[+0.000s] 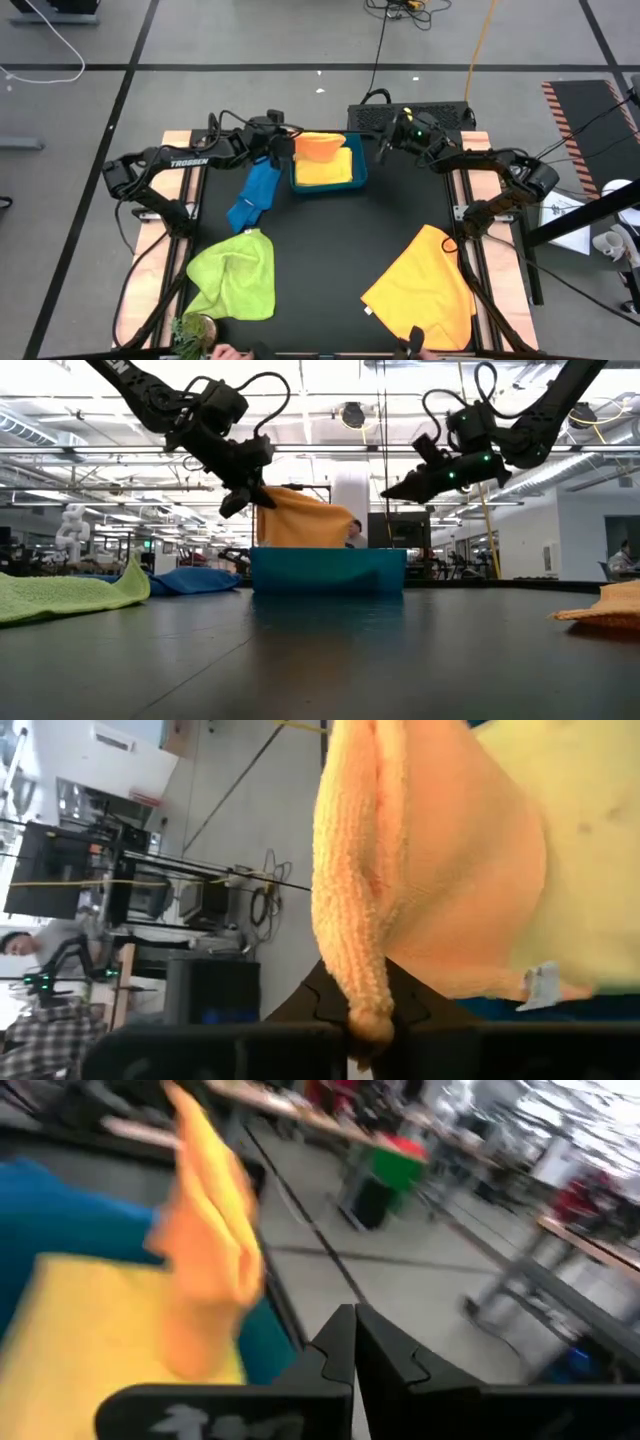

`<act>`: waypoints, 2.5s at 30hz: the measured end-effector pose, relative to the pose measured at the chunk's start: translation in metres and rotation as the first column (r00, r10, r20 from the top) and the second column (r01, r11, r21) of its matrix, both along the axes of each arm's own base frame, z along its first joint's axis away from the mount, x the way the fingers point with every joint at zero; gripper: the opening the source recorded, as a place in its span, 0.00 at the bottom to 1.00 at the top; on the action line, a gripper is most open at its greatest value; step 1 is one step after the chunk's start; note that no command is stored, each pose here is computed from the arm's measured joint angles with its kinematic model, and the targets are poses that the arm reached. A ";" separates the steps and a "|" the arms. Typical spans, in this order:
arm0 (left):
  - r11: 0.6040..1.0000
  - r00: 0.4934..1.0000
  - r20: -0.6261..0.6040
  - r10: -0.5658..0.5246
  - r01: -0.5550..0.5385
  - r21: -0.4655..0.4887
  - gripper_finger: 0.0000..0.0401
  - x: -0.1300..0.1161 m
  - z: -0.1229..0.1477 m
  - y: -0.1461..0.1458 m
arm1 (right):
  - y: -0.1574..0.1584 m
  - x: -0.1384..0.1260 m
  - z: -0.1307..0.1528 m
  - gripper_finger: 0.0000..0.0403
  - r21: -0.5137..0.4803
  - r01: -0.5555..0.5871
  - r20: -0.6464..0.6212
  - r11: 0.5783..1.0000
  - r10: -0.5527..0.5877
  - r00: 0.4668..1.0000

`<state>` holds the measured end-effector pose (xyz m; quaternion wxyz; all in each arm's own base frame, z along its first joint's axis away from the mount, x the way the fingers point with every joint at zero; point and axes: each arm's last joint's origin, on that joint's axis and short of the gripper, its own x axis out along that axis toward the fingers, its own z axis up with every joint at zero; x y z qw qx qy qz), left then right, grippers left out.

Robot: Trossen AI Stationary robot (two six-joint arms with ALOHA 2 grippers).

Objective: Fold microfiber towels
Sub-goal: Put the folded orange microfiber cloth into the blue bin

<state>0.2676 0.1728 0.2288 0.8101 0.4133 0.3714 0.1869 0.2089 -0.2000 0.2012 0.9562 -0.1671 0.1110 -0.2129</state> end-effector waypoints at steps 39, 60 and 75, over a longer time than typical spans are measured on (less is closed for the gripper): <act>0.999 0.999 0.045 -0.017 0.019 -0.044 0.03 0.010 0.001 -0.017 | 0.002 0.065 -0.035 0.60 0.304 -0.274 -0.115 0.912 0.320 0.940; 0.999 0.998 0.058 -0.036 0.036 0.012 0.02 0.012 0.005 -0.015 | 0.005 0.058 0.001 0.01 0.063 -0.167 -0.144 0.984 0.174 0.974; 0.999 0.995 0.094 -0.034 0.037 -0.034 0.03 0.006 -0.001 0.006 | -0.008 0.043 0.009 0.00 -0.003 -0.099 -0.171 0.995 0.097 0.980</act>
